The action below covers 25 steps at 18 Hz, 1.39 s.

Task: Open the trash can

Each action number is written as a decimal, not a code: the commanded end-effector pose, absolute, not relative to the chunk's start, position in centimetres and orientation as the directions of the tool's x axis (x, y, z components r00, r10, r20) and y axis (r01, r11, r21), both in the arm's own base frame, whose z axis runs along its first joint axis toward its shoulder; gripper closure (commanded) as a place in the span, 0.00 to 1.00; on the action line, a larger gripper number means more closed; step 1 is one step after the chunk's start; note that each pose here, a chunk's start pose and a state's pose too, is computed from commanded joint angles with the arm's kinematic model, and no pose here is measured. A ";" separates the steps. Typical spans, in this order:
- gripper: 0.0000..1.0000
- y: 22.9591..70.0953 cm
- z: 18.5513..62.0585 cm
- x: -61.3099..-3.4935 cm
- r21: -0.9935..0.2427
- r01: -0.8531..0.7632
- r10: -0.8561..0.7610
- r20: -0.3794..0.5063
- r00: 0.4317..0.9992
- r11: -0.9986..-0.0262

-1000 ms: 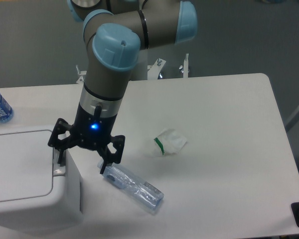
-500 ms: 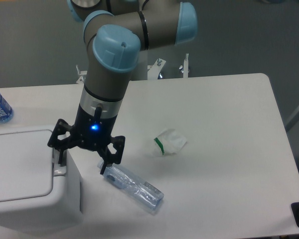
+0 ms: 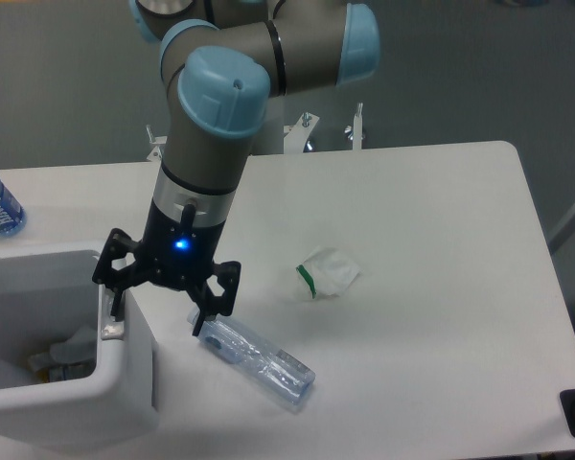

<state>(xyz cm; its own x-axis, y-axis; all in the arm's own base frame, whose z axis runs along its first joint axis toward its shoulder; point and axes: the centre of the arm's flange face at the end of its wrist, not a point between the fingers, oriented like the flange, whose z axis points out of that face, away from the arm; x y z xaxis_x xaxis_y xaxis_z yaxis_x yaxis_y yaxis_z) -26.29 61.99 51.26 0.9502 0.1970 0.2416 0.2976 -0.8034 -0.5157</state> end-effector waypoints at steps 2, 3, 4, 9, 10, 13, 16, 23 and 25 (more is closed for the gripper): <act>0.00 62.0 53.8 -27.2 -0.558 0.286 0.202 0.207 0.957 -0.779; 0.00 61.2 54.7 -28.7 -0.573 0.294 0.232 0.181 0.956 -0.765; 0.00 60.3 55.6 -30.4 -0.591 0.303 0.264 0.155 0.952 -0.747; 0.00 56.7 58.1 -35.2 -0.643 0.305 0.384 0.018 0.923 -0.702; 0.00 55.7 58.3 -36.4 -0.642 0.307 0.405 -0.007 0.914 -0.703; 0.00 52.3 59.3 -39.8 -0.638 0.264 0.405 -0.082 0.911 -0.723; 0.00 48.9 59.5 -42.9 -0.615 0.185 0.360 -0.173 0.917 -0.766; 0.00 42.6 56.5 -48.3 -0.385 -0.091 0.043 -0.325 0.945 -0.918; 0.00 41.3 55.2 -49.2 -0.280 -0.165 -0.053 -0.367 0.929 -0.946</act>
